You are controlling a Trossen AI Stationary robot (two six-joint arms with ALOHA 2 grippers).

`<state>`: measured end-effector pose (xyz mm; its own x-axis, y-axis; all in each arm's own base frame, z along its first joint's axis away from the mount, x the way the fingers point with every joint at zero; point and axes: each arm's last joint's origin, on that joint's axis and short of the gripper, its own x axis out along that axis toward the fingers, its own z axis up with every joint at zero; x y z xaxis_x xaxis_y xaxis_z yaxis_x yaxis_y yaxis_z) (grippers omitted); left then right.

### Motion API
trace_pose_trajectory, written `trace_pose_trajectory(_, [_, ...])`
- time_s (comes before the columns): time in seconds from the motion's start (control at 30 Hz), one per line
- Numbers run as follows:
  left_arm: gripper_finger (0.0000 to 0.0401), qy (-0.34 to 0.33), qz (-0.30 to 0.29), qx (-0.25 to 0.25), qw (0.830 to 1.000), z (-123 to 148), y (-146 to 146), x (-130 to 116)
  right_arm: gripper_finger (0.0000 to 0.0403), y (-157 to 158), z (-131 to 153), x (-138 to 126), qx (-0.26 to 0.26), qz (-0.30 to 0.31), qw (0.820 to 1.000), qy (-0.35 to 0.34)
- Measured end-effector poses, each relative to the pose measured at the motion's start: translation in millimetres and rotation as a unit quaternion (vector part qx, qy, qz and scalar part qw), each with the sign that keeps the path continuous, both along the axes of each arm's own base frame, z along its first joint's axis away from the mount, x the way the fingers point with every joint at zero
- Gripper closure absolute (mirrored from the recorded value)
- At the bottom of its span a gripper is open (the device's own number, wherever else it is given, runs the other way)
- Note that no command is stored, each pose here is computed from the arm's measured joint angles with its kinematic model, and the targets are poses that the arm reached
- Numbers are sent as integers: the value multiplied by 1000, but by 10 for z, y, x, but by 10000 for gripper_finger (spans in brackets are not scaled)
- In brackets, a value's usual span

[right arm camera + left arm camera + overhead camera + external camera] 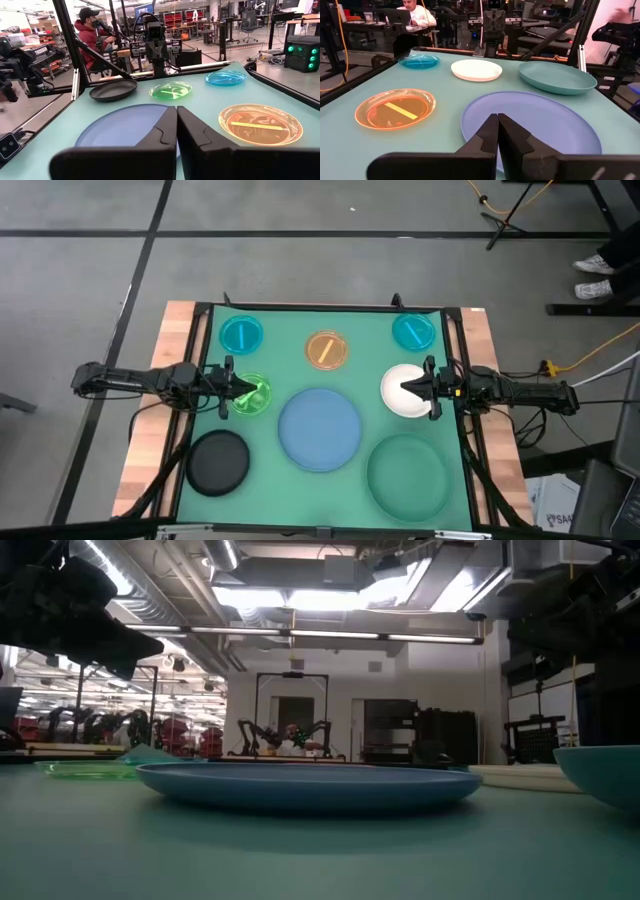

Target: Stack plastic plates

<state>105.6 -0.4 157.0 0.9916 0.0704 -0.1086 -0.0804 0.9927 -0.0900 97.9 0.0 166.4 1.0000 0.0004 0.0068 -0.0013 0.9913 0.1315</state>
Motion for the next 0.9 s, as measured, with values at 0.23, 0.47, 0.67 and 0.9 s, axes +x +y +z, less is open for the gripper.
trace_pose_trajectory(0.23, [397,0,1,0,1000,0,1,0,402,0,0,0,0,0,1000,0])
trace_pose_trajectory(0.47, [397,-10,14,1,1000,20,8,1,402,0,1,0,0,0,1000,0])
trace_pose_trajectory(0.67, [397,-74,23,-19,997,140,13,4,402,0,0,0,0,0,1000,0])
trace_pose_trajectory(0.9, [397,-128,9,-117,985,231,6,-3,402,-3,6,0,-2,-5,1000,-4])
